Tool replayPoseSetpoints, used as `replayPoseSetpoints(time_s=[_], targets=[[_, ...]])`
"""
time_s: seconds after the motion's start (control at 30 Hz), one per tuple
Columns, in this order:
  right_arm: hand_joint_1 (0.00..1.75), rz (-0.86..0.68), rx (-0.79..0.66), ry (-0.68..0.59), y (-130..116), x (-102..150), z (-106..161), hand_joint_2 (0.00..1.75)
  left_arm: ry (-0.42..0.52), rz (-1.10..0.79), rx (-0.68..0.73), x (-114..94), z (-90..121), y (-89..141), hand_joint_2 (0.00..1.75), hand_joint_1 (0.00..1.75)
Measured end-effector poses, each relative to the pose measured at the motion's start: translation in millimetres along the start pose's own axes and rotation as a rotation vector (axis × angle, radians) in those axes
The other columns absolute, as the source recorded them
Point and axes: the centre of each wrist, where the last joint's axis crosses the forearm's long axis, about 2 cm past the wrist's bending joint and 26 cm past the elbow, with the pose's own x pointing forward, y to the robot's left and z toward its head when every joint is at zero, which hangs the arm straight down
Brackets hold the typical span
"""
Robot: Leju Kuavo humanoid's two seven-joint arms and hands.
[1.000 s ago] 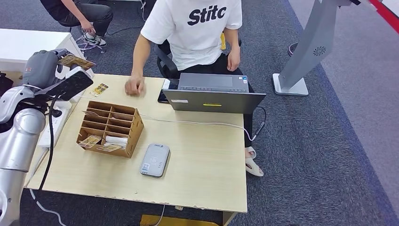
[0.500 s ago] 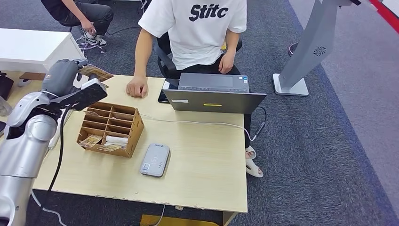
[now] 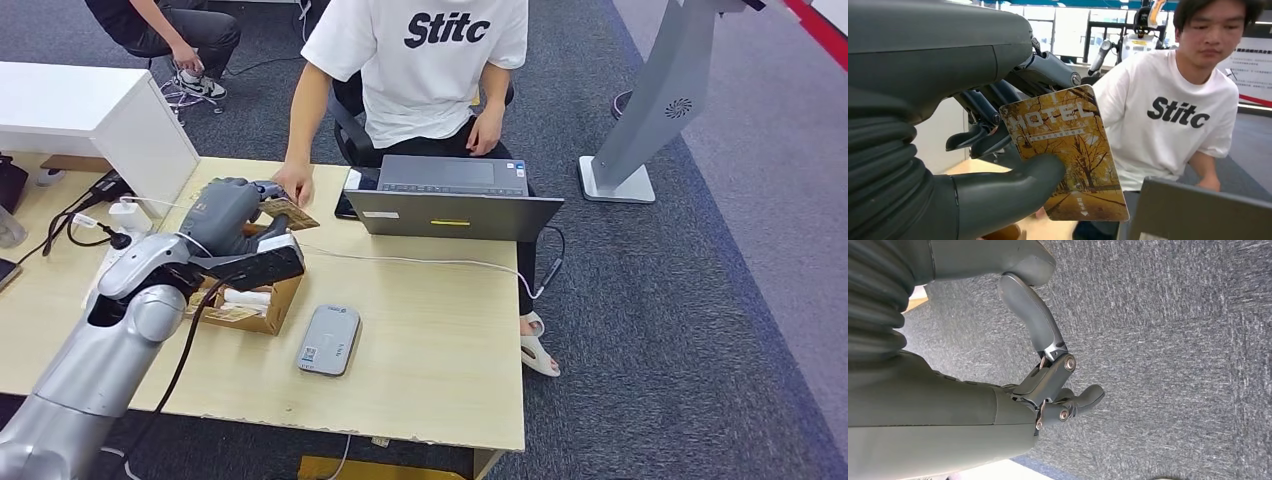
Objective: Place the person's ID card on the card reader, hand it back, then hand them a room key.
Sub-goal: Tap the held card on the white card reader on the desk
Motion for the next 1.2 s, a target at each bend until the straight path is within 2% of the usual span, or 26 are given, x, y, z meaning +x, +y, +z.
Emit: replayPoseSetpoints(time_s=[0.33, 0.67, 1.0, 1.2], targets=[[0.00, 0.002, -0.001, 0.001, 0, 0, 0, 1.75, 0.007, 0.022, -0.027, -3, 11, -25, 1.75, 1.75], [0.00, 0.014, 0.000, -0.003, 0, 0, 0, 1.75, 0.094, 0.027, -0.054, -18, 32, -67, 1.75, 1.75], [0.00, 0.026, 0.001, 0.000, 0, 0, 0, 1.75, 0.144, 0.011, -0.102, -31, 42, -89, 1.75, 1.75], [0.00, 0.036, 0.005, -0.004, 0, 0, 0, 1.75, 0.154, 0.001, -0.131, -32, 42, -100, 1.75, 1.75]])
